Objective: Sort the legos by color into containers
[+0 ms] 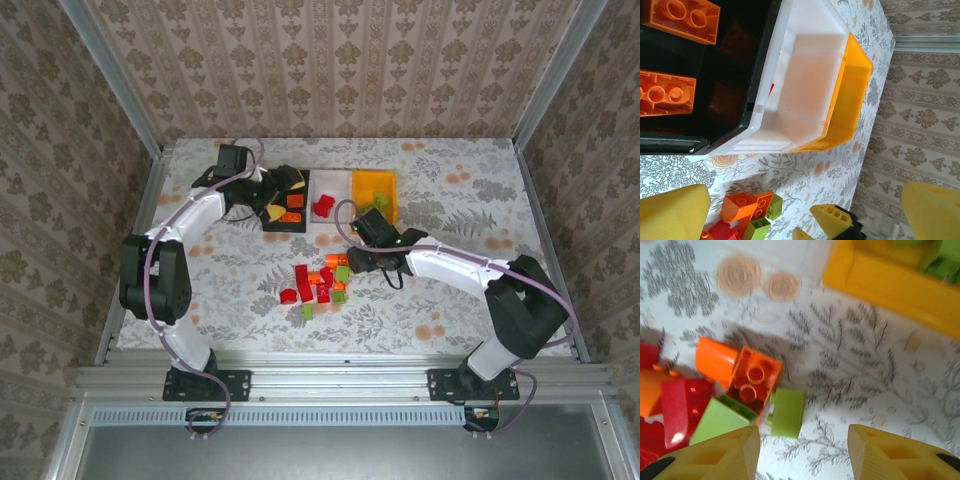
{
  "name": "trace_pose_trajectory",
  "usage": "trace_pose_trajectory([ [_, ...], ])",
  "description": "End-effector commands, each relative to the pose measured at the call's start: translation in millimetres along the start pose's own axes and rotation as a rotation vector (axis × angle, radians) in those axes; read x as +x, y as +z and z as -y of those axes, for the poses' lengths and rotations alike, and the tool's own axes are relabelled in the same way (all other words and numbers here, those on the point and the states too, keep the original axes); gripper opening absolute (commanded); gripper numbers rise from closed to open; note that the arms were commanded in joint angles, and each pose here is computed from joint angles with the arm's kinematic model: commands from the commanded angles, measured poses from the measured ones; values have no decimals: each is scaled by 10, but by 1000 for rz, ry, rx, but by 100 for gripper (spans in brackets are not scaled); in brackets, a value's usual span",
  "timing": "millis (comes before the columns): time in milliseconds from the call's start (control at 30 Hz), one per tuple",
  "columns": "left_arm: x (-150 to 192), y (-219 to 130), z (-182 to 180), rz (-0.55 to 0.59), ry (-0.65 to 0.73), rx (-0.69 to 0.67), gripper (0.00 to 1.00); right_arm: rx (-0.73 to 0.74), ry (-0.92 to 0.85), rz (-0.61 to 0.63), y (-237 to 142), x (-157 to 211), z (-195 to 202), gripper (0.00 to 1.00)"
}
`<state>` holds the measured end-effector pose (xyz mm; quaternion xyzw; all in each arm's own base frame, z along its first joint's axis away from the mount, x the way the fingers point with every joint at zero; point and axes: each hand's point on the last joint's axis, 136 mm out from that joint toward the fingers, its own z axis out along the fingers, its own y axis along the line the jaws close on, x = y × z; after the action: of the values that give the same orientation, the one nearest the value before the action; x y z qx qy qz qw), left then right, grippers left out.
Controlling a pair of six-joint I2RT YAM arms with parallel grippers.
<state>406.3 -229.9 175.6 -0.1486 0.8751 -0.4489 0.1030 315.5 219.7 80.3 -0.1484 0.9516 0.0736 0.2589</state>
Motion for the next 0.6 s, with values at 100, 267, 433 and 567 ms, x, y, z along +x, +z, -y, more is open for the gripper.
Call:
trace_pose_trajectory([
  [100, 37, 50, -20, -18, 11, -12, 100, -48, 9, -61, 240, 120, -99, 51],
  [267, 34, 60, -47, -20, 12, -22, 100, -41, 8, -84, 402, 112, -72, 51],
  [433, 13, 67, -79, -19, 3, -26, 100, -27, 25, -92, 514, 130, -2, 47],
  [567, -3, 49, -73, -15, 0, -21, 100, -27, 35, -79, 550, 100, 2, 40],
])
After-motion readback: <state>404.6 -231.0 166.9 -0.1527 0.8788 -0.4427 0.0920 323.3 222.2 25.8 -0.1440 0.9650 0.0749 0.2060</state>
